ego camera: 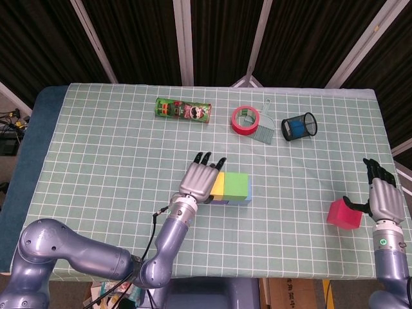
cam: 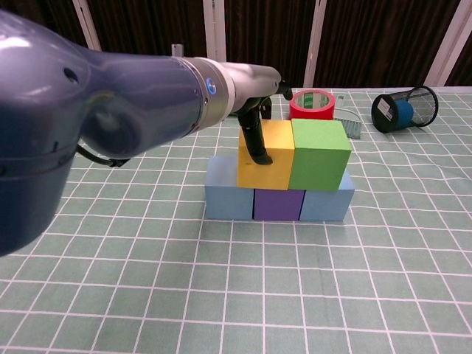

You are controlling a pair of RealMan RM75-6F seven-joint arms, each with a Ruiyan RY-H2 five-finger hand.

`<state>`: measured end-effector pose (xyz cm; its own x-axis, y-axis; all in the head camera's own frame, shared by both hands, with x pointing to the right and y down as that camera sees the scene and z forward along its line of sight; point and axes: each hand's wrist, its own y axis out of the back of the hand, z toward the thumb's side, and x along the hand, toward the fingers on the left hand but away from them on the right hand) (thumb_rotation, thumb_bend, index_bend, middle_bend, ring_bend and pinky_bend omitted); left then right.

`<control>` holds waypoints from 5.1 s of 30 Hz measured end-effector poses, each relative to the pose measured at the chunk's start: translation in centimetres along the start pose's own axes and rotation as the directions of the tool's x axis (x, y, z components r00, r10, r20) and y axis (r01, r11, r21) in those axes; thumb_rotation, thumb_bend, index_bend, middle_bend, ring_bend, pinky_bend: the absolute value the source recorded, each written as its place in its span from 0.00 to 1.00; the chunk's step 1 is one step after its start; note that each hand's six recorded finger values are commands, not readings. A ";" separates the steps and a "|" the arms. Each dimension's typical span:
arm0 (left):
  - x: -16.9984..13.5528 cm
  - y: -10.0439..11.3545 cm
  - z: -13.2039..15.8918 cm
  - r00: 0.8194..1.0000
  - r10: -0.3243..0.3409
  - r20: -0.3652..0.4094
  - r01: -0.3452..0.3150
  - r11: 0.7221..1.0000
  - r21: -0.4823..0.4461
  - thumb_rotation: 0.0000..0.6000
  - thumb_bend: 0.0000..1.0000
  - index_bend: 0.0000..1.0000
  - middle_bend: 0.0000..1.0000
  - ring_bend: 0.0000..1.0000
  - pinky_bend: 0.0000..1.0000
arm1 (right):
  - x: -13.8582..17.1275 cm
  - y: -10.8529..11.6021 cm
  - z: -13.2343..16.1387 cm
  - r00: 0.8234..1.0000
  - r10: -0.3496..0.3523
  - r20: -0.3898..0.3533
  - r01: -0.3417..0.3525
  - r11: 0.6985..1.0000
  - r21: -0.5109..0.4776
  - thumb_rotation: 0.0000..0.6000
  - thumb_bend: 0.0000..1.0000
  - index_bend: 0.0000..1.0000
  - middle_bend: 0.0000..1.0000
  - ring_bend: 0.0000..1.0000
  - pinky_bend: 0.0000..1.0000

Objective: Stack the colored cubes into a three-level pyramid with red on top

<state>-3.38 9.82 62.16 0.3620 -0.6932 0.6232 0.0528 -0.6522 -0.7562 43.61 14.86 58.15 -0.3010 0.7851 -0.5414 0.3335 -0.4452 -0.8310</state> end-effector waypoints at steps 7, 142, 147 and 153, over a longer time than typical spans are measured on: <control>0.0 -0.3 -0.1 1.000 -0.010 -0.002 0.010 1.000 0.004 1.00 0.33 0.00 0.30 0.01 0.00 | 0.0 0.0 0.0 1.000 -0.001 0.000 0.001 1.000 0.001 1.00 0.27 0.00 0.02 0.00 0.00; -6.9 1.6 -16.6 0.981 0.172 -0.094 -0.184 0.974 -0.133 1.00 0.13 0.00 0.06 0.00 0.00 | 0.0 -0.4 -0.3 1.000 -0.019 -0.017 0.021 0.995 0.100 1.00 0.27 0.00 0.02 0.00 0.00; -10.8 2.0 -20.5 0.948 0.272 -0.163 -0.291 0.951 -0.107 1.00 0.13 0.00 0.05 0.00 0.00 | 0.4 -0.2 -0.3 0.998 -0.038 -0.045 0.045 0.987 0.151 1.00 0.27 0.00 0.02 0.00 0.00; -14.7 0.4 -23.7 0.934 0.284 -0.217 -0.314 0.942 -0.121 1.00 0.13 0.00 0.04 0.00 0.00 | 0.9 -0.3 -1.1 0.997 -0.037 -0.062 0.050 0.976 0.214 1.00 0.27 0.00 0.02 0.00 0.00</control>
<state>-30.78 12.45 57.40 0.1509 -0.8991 0.4110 -0.1768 -0.4336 -0.8836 44.21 16.10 58.03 -0.2574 0.8264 -0.5009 0.1194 -0.4872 -0.8651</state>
